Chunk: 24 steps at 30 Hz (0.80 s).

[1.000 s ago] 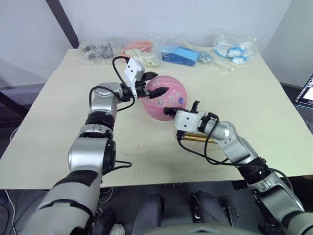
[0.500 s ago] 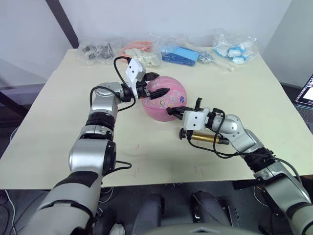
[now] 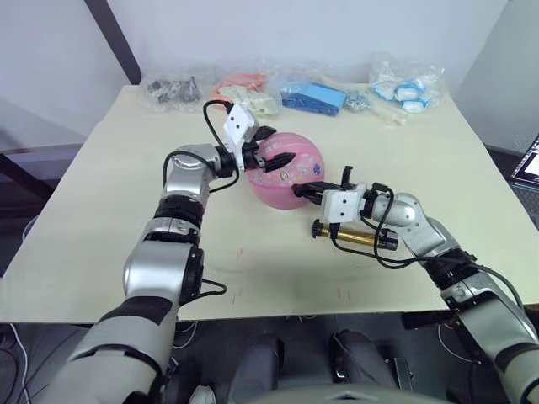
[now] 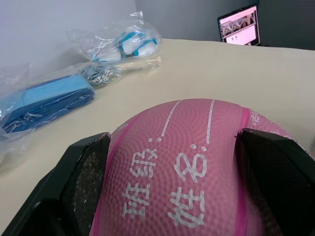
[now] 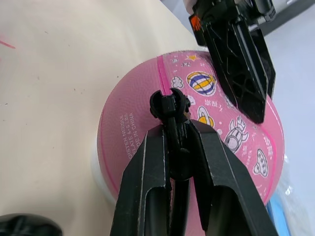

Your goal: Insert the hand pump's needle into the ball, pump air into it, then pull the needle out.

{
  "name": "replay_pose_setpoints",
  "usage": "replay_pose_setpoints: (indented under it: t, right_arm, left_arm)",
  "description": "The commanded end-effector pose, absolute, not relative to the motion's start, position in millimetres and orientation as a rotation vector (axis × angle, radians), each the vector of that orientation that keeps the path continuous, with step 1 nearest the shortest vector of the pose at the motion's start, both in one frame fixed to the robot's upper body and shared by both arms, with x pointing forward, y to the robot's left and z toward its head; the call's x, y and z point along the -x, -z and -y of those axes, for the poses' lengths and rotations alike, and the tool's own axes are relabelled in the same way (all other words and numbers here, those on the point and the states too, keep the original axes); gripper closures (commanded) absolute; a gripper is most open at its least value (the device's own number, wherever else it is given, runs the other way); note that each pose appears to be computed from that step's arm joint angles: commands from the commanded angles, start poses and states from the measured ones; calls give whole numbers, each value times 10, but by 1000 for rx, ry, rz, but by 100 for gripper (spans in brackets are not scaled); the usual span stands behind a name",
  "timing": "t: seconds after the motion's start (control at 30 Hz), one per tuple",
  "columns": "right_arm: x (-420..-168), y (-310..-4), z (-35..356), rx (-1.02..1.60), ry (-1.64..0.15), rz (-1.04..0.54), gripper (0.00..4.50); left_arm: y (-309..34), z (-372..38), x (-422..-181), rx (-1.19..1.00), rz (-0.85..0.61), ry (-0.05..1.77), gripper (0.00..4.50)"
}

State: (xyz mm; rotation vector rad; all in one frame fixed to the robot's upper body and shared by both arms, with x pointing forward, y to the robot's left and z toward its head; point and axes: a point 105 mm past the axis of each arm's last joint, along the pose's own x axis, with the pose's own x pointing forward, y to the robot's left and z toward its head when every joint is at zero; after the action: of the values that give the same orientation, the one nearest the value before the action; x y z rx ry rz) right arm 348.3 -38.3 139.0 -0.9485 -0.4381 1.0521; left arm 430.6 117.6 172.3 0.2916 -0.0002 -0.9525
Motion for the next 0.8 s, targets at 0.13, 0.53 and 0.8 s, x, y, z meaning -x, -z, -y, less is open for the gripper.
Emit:
replay_pose_setpoints:
  t: [0.13,0.53,0.8]
  right_arm:
    - [-3312,-1865,415,889,-994,603,442]
    - [-3171,-1855,484,823,-1020,594,442]
    - [-3066,-1859,466,813,-1030,622,442]
  left_arm:
    - [-811,-1419,-4162,-378,-318,884,0]
    - [-783,-1408,-4156,-406,-293,881,0]
    - [-764,-1418,-4146,-404,-300,883,0]
